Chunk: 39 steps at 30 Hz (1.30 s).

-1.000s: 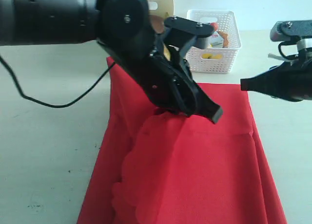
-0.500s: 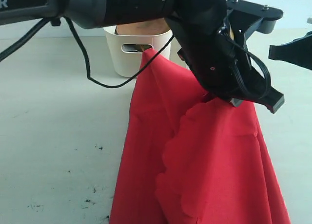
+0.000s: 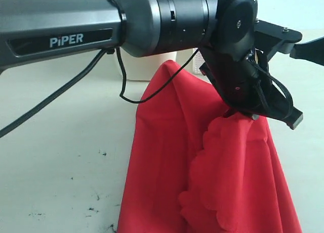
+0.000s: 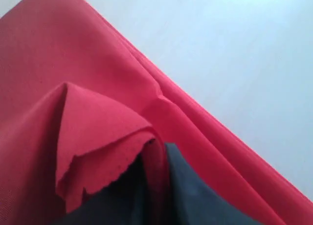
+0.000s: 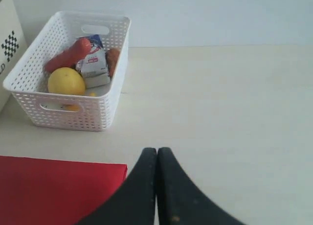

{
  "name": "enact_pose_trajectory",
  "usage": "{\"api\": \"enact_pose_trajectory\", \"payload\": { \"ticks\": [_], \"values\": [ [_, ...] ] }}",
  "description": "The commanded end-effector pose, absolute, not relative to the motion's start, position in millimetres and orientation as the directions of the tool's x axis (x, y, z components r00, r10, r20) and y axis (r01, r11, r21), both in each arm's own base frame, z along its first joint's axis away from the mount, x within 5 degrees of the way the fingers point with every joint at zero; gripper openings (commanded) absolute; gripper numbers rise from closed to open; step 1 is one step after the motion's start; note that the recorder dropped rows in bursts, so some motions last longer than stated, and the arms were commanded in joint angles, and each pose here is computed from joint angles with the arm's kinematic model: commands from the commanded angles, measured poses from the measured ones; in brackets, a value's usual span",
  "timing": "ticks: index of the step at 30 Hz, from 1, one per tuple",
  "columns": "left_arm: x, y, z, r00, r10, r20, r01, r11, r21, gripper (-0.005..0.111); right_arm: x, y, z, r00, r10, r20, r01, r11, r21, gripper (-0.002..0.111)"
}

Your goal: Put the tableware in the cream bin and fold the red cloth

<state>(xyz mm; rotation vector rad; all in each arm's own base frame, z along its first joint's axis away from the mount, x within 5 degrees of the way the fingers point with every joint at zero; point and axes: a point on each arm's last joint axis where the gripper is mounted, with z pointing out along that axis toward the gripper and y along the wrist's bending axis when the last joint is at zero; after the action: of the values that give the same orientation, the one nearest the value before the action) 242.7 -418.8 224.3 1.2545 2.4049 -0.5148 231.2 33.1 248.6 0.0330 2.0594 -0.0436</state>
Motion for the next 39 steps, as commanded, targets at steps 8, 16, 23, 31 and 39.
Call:
{"api": "enact_pose_trajectory", "payload": {
  "ticks": [8,16,23,31,39],
  "values": [
    [239.1,-419.2,234.7,-0.469,0.726,-0.503,0.865,0.492,-0.098,0.105,231.0,33.3,250.5,-0.463,0.006,-0.886,0.045,0.999,-0.016,0.000],
    [277.9,-375.5,246.7,-0.554,0.720,-0.417,0.809,0.584,-0.068,0.103,231.0,32.9,250.5,-0.463,-0.002,-0.886,0.045,0.999,-0.026,0.000],
    [298.7,-341.6,242.7,-0.639,0.717,-0.277,0.759,0.646,-0.079,0.059,231.0,34.0,250.3,-0.466,-0.037,-0.884,0.018,0.999,-0.051,0.000],
    [295.0,-336.4,271.7,-0.623,0.688,-0.372,0.758,0.648,-0.070,0.001,231.0,33.9,250.3,-0.466,-0.039,-0.884,0.018,0.998,-0.053,0.000],
    [264.9,-348.1,257.2,-0.603,0.746,-0.283,0.797,0.583,-0.161,0.001,230.8,36.2,249.9,-0.469,-0.038,-0.882,-0.005,0.999,-0.041,0.000]
  ]
}}
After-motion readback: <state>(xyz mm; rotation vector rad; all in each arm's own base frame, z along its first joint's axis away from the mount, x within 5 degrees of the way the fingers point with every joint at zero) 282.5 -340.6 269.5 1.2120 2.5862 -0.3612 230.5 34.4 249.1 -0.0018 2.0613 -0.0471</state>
